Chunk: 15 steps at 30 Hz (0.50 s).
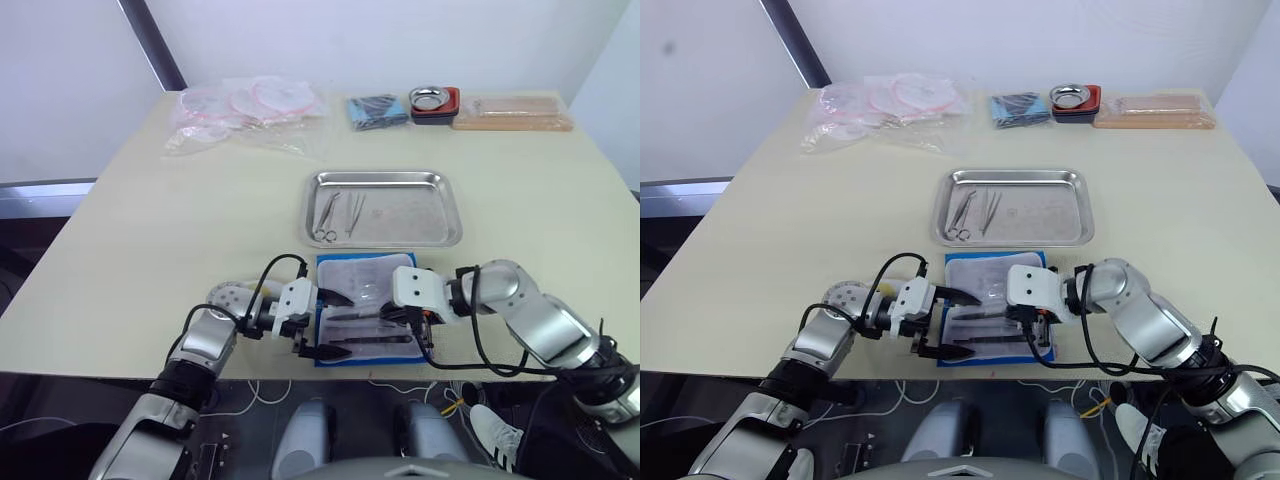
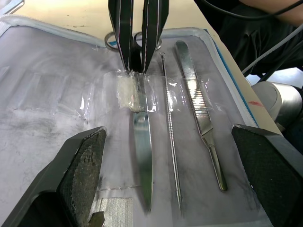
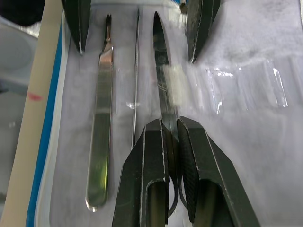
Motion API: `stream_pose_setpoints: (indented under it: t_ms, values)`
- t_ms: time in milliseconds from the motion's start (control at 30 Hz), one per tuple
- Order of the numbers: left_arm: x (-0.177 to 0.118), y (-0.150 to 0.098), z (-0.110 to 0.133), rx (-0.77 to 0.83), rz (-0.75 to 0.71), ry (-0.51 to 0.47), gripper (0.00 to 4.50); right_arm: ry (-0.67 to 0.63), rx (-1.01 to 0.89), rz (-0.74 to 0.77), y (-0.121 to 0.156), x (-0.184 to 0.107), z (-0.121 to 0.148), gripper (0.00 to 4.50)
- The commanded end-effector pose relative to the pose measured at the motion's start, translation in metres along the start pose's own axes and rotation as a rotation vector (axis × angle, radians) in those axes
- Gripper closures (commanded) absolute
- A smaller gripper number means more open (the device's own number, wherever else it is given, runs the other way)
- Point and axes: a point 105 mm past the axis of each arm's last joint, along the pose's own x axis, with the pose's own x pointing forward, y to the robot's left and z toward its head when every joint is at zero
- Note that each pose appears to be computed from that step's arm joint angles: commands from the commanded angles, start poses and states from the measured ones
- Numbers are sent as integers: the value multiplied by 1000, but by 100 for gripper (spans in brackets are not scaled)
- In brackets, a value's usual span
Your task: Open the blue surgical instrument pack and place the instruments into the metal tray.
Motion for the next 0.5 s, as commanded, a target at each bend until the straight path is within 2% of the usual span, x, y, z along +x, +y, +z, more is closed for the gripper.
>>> stream_pose_setpoints:
  t_ms: [33,500]
  values:
    - [-1,-21,-55,-206,-9,159,0,-2,-71,-43,-8,-16,14,441]
    - [0,-24,-59,-221,-10,166,0,89,-55,-55,-4,-54,1,441]
